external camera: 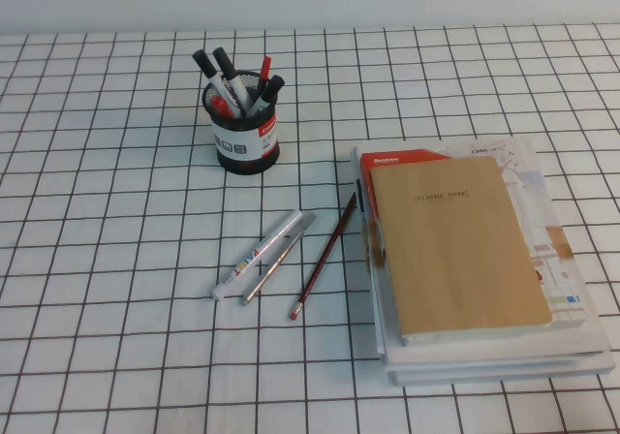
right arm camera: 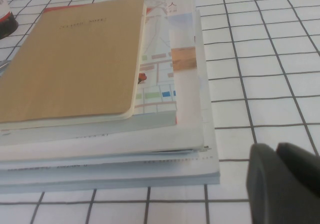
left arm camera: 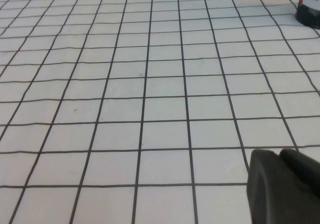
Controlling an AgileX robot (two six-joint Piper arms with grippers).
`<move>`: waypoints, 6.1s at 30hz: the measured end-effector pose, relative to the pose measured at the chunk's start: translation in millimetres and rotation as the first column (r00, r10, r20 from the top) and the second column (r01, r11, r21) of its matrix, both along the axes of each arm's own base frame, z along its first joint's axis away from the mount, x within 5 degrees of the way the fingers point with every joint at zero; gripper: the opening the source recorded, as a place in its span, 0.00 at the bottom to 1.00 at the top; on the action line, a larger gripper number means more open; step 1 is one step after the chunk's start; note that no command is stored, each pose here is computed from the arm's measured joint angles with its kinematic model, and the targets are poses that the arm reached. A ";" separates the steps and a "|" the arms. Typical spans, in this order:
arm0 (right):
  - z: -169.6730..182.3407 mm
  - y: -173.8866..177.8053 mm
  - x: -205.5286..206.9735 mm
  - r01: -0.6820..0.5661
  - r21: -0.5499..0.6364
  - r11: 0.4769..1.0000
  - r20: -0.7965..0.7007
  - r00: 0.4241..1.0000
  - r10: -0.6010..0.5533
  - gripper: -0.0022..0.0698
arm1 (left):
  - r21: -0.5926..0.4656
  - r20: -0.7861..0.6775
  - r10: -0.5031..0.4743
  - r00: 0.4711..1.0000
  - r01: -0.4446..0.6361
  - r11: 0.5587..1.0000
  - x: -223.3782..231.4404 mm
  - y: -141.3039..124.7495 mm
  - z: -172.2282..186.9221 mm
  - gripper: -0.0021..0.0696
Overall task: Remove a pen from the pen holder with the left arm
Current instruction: 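Take a marker out of the pen holder and lay it on the table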
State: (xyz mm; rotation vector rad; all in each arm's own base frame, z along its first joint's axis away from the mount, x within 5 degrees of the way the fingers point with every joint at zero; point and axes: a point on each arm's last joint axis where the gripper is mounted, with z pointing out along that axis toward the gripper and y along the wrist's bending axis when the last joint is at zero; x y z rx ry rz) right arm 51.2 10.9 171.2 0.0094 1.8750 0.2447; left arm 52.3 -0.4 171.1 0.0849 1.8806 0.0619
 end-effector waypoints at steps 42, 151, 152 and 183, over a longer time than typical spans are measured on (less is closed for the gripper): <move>0.0 0.0 0.0 0.000 0.000 1.000 0.000 1.000 0.000 0.01 | -0.394 0.310 0.123 0.943 0.010 0.919 4.4 0.2 30.6 0.03; 0.0 0.0 0.0 0.000 0.000 1.000 0.000 1.000 0.000 0.01 | -0.177 0.305 -0.307 0.902 0.370 0.912 319.8 -161.2 14.0 0.54; 0.0 0.0 0.0 0.000 0.000 1.000 0.000 1.000 0.000 0.01 | -0.176 0.302 -0.306 0.903 0.369 0.913 321.2 -161.7 12.2 0.54; 0.0 0.0 0.0 0.000 0.000 1.000 0.000 1.000 0.000 0.01 | -0.170 0.282 -0.285 0.916 0.340 0.925 332.5 -155.1 -0.5 0.51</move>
